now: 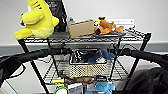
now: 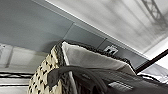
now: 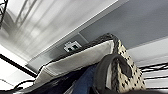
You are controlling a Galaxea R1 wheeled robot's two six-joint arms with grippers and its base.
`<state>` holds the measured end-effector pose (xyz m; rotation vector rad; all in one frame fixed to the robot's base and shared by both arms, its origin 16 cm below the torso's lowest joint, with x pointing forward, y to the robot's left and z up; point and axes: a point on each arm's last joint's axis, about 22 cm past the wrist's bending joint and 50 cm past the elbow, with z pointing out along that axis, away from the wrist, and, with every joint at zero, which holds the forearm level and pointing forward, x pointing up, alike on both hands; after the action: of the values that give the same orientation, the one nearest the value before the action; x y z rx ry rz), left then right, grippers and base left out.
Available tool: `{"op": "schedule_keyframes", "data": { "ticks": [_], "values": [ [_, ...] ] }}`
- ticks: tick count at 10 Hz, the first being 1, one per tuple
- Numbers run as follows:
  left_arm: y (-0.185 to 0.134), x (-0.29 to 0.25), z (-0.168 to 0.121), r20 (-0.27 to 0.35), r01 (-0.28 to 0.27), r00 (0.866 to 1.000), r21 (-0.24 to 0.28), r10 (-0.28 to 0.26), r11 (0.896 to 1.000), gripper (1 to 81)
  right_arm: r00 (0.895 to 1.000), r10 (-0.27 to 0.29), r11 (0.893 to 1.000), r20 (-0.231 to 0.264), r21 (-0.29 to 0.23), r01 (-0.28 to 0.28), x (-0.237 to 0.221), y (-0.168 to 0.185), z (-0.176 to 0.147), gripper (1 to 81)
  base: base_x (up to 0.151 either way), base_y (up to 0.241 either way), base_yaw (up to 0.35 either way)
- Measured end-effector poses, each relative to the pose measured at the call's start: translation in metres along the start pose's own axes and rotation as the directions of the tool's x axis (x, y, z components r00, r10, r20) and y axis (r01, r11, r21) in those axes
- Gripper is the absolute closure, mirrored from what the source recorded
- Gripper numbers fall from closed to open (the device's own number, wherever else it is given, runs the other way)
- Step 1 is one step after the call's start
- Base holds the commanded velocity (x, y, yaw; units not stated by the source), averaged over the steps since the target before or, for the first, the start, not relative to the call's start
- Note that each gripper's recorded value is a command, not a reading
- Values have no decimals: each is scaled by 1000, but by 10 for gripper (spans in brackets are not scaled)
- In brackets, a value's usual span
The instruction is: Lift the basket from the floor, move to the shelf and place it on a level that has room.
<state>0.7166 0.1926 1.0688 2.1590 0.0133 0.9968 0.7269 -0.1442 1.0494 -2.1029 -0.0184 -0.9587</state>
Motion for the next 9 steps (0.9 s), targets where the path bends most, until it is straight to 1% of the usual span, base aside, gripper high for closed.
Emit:
{"op": "schedule_keyframes", "data": {
  "ticks": [2, 4, 5, 6, 7, 9],
  "values": [
    [-8, -8, 2, -1, 5, 1000, 3, -5, 1000, 811, 1000, 2, 1000, -14, -1, -2, 1, 2, 1, 811, 0, 0, 0],
    [-6, -9, 7, -2, -8, 1000, 2, 8, 1000, 811, 1000, 2, 1000, -17, -5, -2, 2, 4, 2, 811, 0, 0, 0],
    [-6, -8, 7, -4, -12, 1000, 4, 12, 1000, 10, 1000, 2, 1000, -17, -6, -2, 2, 5, 1, 811, 0, 0, 0],
    [-4, -4, 7, -20, -28, 999, -1, 28, 1000, 10, 1000, 12, 1000, -17, -6, -12, 2, 5, 2, 10, 0, 0, 0],
    [1, -2, 8, -27, -36, 999, -12, 36, 999, 10, 1000, -12, 1000, -18, -9, 12, 3, 5, 2, 10, 0, 0, 0],
    [4, -3, 8, -24, -38, 999, -18, 37, 999, 10, 1000, -2, 1000, -13, -14, 2, -2, 11, 2, 10, 0, 0, 0]
  ]
}}
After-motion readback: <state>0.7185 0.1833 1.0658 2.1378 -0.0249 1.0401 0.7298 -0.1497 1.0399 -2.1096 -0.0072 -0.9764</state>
